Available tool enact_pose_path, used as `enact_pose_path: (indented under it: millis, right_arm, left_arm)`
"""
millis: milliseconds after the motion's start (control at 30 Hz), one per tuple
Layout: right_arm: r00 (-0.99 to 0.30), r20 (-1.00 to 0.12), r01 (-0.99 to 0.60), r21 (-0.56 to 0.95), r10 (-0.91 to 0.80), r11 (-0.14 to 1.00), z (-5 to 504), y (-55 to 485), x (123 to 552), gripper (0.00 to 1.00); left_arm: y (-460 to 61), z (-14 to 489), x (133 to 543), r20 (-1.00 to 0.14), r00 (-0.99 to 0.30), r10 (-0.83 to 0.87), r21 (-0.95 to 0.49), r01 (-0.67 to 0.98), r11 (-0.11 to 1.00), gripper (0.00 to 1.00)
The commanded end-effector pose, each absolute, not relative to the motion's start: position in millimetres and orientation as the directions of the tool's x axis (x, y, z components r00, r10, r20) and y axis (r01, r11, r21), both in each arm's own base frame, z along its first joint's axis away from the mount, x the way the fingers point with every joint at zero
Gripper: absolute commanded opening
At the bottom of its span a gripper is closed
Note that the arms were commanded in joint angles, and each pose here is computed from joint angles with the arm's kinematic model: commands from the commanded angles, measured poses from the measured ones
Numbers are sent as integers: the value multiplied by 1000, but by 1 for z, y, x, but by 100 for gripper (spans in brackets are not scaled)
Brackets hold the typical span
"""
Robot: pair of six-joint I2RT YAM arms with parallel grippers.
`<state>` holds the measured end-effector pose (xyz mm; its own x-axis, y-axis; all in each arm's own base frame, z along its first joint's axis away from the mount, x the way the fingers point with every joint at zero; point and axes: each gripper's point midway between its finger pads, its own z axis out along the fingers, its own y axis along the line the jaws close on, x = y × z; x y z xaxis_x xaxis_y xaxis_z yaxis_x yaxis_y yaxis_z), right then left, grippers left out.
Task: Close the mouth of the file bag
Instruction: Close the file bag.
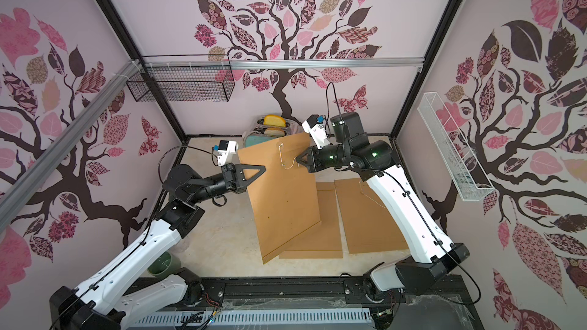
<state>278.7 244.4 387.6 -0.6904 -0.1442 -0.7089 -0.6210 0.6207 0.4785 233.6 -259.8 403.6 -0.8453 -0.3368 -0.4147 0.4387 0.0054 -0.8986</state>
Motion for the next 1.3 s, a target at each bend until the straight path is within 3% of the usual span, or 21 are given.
enact_pose_path:
  millis: [0,467,833,1267]
  right_arm:
    - [-694,-707,-639,519,-135,567,407,244,265,0]
    - [-714,-680,-642,542,-166,543,422,256,295,0]
    - [-719,-679,-591,483,-150,646,408,244,313,0]
    - [-706,-693,-585,456,-144,671,402,244,326,0]
  left_arm:
    - [-257,417,230,-459,-816,-351,-873,488,6,0]
    - [-258,421,225,-460,-820,-339,-868,496,-22,0]
    - [-256,429,225,-458,-816,-353,-865,501,-37,0]
    - [-258,432,224,-454,-822,-343,-864,500,-55,0]
